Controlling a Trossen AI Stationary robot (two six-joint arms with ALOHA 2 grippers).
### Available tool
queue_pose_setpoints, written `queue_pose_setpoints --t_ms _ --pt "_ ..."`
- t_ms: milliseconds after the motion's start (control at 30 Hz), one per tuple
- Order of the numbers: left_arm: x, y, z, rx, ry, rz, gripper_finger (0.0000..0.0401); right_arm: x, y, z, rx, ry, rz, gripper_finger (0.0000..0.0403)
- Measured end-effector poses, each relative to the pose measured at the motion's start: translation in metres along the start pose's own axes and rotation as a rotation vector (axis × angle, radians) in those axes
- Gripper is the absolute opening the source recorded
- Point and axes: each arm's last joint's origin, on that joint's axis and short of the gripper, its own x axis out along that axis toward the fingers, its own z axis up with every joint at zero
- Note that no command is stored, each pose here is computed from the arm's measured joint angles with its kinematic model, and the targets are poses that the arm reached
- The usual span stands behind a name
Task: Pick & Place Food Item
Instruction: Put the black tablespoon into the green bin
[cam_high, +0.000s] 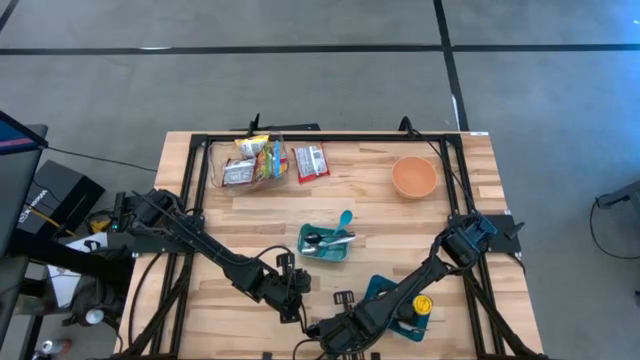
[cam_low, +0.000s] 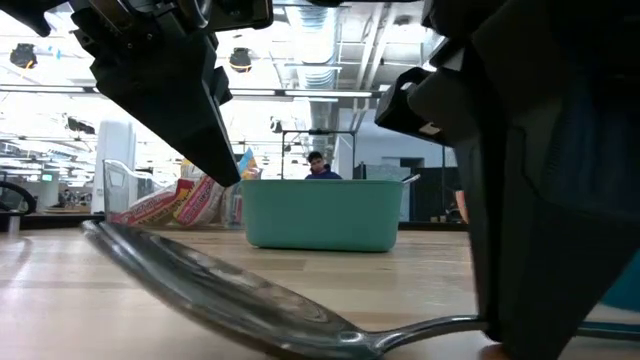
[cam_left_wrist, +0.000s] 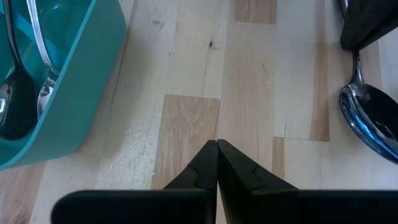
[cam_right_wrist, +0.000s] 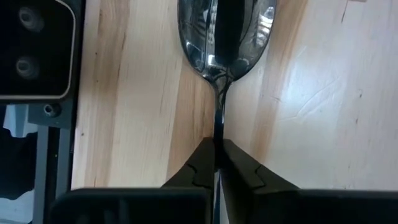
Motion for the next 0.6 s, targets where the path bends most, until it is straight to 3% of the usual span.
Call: queue_pose_setpoints --t_ms 600 --pt "0.0 0.0 0.0 0.0 0.001 0.0 0.0 -0.013 0.004 0.0 -0.029 -0.034 -0.015 0.0003"
